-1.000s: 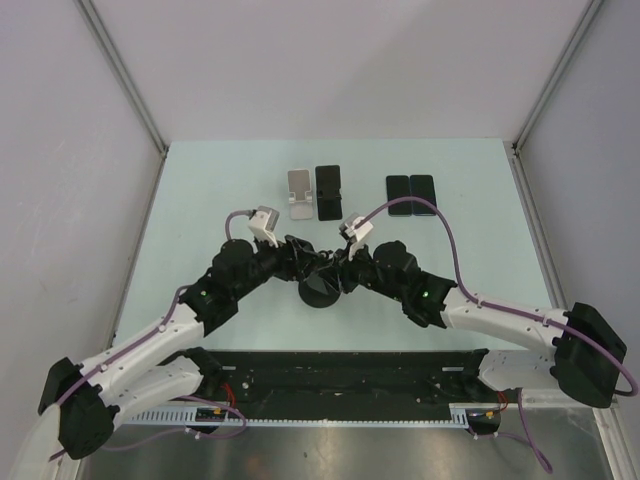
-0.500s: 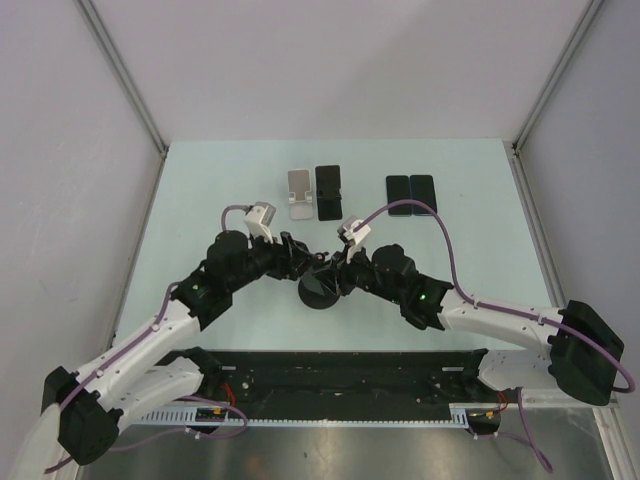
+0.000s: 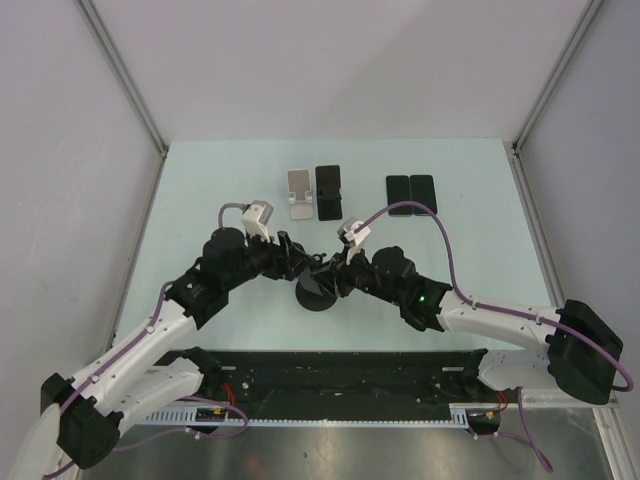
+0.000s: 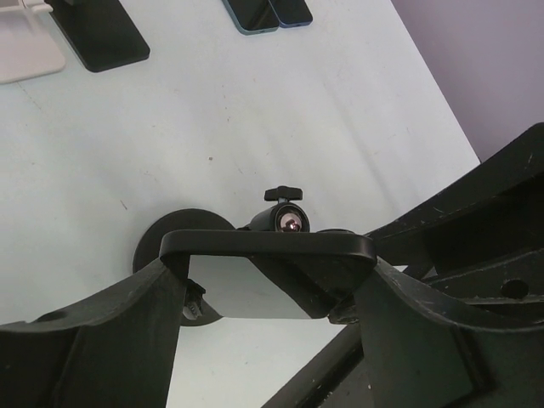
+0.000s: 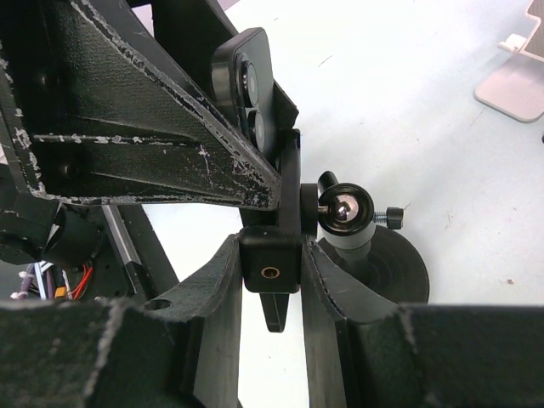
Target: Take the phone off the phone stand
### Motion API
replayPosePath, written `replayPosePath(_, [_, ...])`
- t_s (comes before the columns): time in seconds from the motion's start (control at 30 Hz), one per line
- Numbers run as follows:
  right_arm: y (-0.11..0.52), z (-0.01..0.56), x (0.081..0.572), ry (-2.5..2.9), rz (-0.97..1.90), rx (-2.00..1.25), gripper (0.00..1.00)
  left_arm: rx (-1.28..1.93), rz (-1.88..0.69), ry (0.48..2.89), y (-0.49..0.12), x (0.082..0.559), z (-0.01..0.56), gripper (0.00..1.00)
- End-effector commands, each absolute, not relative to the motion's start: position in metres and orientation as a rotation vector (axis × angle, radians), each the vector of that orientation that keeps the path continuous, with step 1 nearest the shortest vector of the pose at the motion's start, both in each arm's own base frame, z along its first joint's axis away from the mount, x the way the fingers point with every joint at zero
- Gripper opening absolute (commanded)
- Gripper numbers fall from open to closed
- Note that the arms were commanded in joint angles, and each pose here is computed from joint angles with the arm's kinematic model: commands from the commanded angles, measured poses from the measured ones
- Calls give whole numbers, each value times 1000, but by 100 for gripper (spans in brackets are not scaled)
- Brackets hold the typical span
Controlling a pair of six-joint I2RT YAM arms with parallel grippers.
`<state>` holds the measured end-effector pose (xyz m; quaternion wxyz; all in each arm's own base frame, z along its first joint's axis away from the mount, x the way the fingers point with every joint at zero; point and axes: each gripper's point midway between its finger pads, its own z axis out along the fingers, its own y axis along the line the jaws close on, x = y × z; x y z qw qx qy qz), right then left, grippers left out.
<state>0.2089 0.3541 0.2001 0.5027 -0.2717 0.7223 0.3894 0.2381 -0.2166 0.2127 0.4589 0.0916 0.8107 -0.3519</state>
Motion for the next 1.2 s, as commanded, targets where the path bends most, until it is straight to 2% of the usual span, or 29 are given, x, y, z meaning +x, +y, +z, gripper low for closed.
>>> replayPosePath(0.0, [298,100,188,2120,723,-721,0,42,-631,1590,-158,287,327,0])
replayPosePath(0.3, [313,143,175,2053,1116,-723,0,153,-572,1635,-161,291,294,0])
replayPosePath(0.53, [315,145,178,2041,1146,-722,0,251,-607,1640,-173,286,287,0])
replayPosePath(0.8, [312,135,184,2054,1029,-719,2,190,-598,1539,-163,289,340,0])
replayPosePath(1.17, [313,137,192,2011,902,-713,6,237,-692,1386,-165,259,420,0])
